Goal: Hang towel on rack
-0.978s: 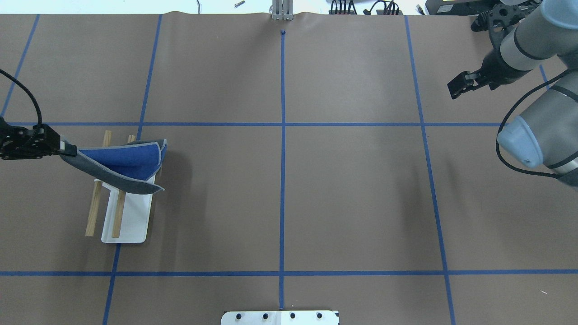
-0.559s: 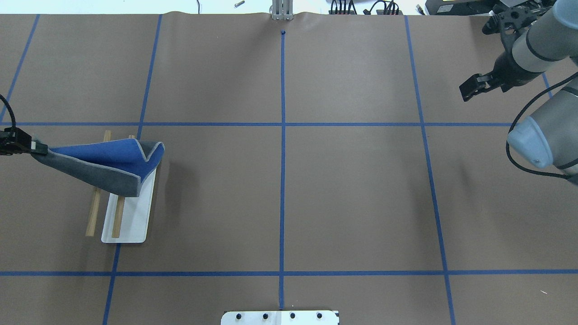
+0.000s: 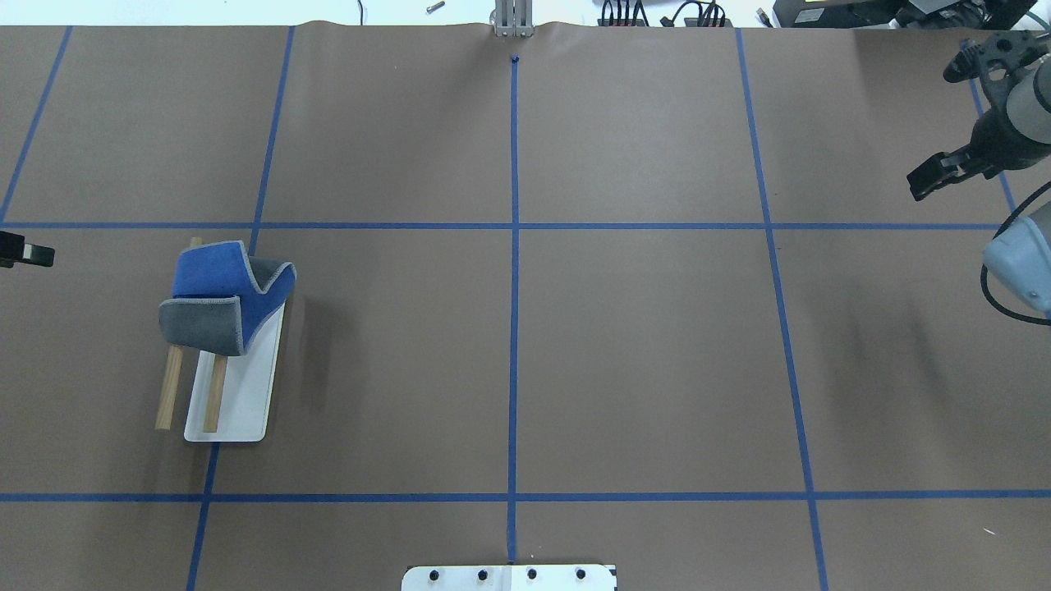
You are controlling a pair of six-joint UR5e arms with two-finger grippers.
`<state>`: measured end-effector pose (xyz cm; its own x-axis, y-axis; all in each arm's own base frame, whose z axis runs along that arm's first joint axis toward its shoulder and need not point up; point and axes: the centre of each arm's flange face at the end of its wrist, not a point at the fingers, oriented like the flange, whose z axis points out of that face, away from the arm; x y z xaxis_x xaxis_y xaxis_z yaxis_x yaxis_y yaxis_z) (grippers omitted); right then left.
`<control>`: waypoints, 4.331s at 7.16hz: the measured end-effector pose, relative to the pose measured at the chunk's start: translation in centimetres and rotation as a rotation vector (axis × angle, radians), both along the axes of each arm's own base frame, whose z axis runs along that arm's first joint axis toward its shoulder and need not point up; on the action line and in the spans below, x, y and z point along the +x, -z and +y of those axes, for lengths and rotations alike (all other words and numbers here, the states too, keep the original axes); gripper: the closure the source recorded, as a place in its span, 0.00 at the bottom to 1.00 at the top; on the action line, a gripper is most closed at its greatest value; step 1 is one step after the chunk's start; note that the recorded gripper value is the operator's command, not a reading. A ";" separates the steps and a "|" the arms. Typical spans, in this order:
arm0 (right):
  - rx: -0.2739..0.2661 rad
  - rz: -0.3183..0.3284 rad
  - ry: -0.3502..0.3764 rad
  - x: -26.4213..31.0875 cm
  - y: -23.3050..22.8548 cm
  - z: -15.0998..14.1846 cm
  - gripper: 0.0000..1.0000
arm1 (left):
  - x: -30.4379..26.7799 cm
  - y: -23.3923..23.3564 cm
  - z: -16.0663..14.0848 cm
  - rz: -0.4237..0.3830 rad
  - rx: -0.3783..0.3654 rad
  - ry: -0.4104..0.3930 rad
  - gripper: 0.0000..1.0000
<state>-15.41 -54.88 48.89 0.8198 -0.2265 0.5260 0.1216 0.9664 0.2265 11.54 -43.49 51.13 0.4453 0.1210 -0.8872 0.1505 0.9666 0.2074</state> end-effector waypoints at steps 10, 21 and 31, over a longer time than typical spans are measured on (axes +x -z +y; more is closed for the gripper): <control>-0.071 -0.002 0.092 22.6 -15.3 4.7 0.00 | -16.7 -13.5 -3.4 -0.512 -0.171 -0.029 0.01; -0.068 -0.067 0.096 23.2 -15.3 4.9 0.00 | -16.1 -14.2 -1.1 -0.381 -0.217 -0.074 0.01; -0.086 -0.072 0.101 22.9 -16.1 5.6 0.00 | -16.3 -16.5 1.5 -0.382 -0.273 -0.081 0.01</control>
